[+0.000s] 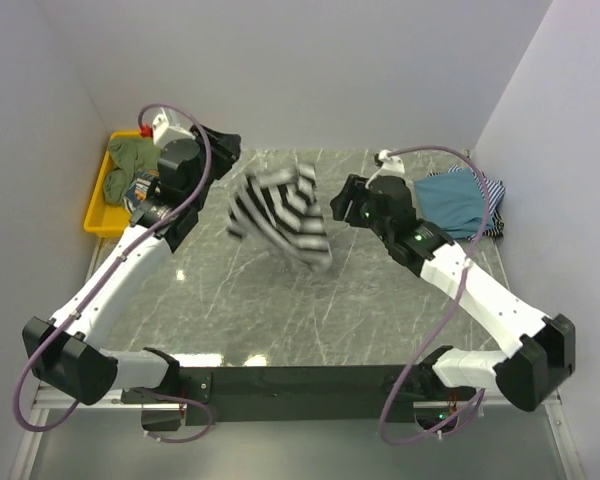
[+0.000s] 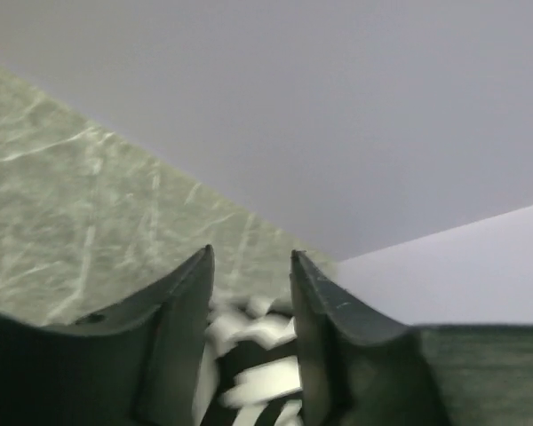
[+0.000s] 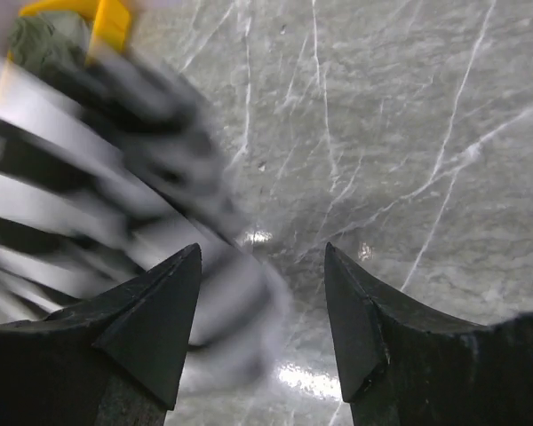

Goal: Fold and stack the tank tops
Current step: Move the tank top to the center of the board, then flatten the tank top out

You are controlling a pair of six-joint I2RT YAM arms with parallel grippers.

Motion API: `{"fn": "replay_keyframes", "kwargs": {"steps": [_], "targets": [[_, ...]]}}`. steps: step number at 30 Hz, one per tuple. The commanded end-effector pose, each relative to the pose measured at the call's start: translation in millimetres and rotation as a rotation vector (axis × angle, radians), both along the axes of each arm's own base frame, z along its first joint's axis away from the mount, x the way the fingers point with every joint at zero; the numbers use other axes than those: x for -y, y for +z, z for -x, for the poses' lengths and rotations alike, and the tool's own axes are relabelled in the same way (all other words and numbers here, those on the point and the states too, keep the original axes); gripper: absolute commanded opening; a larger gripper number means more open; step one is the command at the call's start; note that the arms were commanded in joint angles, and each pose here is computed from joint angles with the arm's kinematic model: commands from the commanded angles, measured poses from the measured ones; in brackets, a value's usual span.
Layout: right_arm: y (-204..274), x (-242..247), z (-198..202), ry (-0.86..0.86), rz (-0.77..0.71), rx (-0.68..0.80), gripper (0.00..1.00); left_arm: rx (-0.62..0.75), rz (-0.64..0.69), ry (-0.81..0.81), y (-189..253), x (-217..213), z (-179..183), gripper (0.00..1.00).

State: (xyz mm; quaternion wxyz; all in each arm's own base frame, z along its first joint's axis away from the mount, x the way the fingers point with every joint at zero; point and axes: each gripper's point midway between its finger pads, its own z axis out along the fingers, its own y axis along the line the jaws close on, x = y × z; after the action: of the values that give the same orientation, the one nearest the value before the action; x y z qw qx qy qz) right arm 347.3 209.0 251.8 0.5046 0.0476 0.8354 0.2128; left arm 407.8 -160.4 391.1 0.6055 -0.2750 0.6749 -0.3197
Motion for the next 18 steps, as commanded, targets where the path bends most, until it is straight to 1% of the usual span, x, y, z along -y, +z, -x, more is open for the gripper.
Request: {"fn": "replay_keyframes", "kwargs": {"steps": [1, 2, 3, 4, 5, 6, 7, 8, 9, 11, 12, 14, 15, 17, 18], "targets": [[-20.3, 20.3, 11.4, -0.065, 0.021, -0.031, 0.65, -0.120, 0.014, -0.027, -53.5, 5.6, 1.9, 0.51], [-24.8, 21.6, 15.4, -0.064, 0.018, -0.039, 0.65, -0.145, 0.014, -0.050, -68.3, 10.2, 5.8, 0.54], [-30.1, 20.8, 20.6, -0.053, 0.013, -0.050, 0.65, -0.164, 0.021, -0.084, -78.8, 16.0, 13.1, 0.58], [-43.9, 22.6, 29.4, -0.043, 0.009, -0.075, 0.65, -0.220, 0.006, -0.106, -110.7, 20.4, 21.2, 0.59], [-51.4, 19.9, 35.3, -0.028, 0.002, -0.090, 0.65, -0.247, -0.004, -0.122, -124.6, 21.9, 26.9, 0.59], [-58.6, 16.5, 42.0, -0.007, -0.006, -0.108, 0.65, -0.300, -0.026, -0.124, -147.2, 19.2, 37.5, 0.59], [-77.6, 16.8, 53.0, 0.004, 0.009, -0.143, 0.65, -0.332, -0.039, -0.123, -159.6, 16.6, 43.4, 0.58], [-81.4, 15.4, 60.8, 0.007, 0.000, -0.150, 0.65, -0.358, -0.052, -0.128, -170.6, 14.7, 50.3, 0.56], [-90.7, 7.0, 74.7, 0.041, 0.014, -0.167, 0.65, -0.419, -0.075, -0.129, -192.8, 8.2, 66.0, 0.54], [-112.6, 7.5, 94.1, 0.037, 0.022, -0.212, 0.65, -0.479, -0.091, -0.129, -215.5, 0.7, 84.2, 0.51], [-129.2, 4.9, 111.9, 0.060, 0.050, -0.247, 0.65, -0.537, -0.100, -0.145, -238.5, -2.6, 103.3, 0.51], [-134.2, 2.8, 128.8, 0.056, 0.016, -0.263, 0.65, -0.583, -0.116, -0.149, -260.4, -8.8, 118.5, 0.50], [-143.2, 1.7, 143.6, 0.061, 0.003, -0.286, 0.65, -0.625, -0.130, -0.148, -278.8, -13.4, 128.9, 0.50], [-152.9, 0.8, 158.5, 0.069, -0.010, -0.319, 0.64, -0.651, -0.135, -0.170, -288.3, -12.1, 134.6, 0.49], [-158.4, 0.6, 165.6, 0.073, -0.013, -0.335, 0.64, -0.660, -0.137, -0.198, -293.4, -7.6, 137.0, 0.44]]}}
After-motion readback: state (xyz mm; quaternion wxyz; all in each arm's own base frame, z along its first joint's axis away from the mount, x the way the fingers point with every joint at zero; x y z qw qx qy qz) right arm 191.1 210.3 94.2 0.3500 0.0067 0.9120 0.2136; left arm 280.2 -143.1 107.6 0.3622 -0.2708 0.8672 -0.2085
